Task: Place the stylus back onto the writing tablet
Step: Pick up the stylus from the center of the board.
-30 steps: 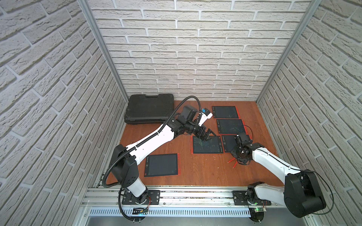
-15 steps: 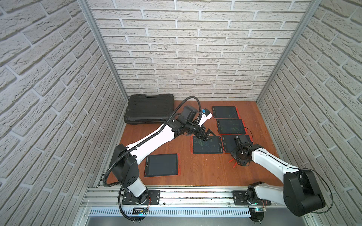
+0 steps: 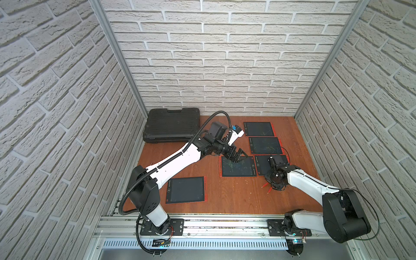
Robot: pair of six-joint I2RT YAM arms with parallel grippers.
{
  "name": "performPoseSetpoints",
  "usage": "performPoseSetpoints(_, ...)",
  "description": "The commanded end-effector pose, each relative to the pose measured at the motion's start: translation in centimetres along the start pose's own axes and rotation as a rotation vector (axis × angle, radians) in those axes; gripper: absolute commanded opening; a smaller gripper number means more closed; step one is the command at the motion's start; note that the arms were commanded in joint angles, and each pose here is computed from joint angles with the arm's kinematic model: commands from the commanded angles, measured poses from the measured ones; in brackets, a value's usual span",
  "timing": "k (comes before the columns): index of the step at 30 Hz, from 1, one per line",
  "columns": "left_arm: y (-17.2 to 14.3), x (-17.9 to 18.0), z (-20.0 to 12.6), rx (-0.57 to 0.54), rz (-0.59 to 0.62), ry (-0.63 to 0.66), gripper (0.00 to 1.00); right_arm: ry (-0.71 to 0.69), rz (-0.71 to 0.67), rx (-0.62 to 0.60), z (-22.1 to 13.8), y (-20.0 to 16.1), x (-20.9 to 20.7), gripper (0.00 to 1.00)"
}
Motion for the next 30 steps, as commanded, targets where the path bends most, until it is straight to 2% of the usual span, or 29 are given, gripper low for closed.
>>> performPoseSetpoints(1,0.1,-0.1,0.3,0.0,0.02,-0.001,0.98,-0.022,0.023,-0.009,0.6,0.0,-0.5,0.21)
performPoseSetpoints(17,0.1,0.0,0.3,0.002,0.019,0.003,0.98,-0.029,0.008,-0.015,0.9,0.0,-0.7,0.11)
performPoseSetpoints(30,0.1,0.0,0.4,0.005,0.015,0.004,0.98,0.005,-0.084,-0.081,-1.0,0.2,-0.2,0.1)
Point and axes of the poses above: each gripper's point midway between its finger pads, its own z axis out along the fingers, its own x axis along the line the jaws close on, y = z × x, the point moved 1 cm from there along -z, back along the fingers, and after that the axes turned 8 degrees about -z, right-handed, at the moved point
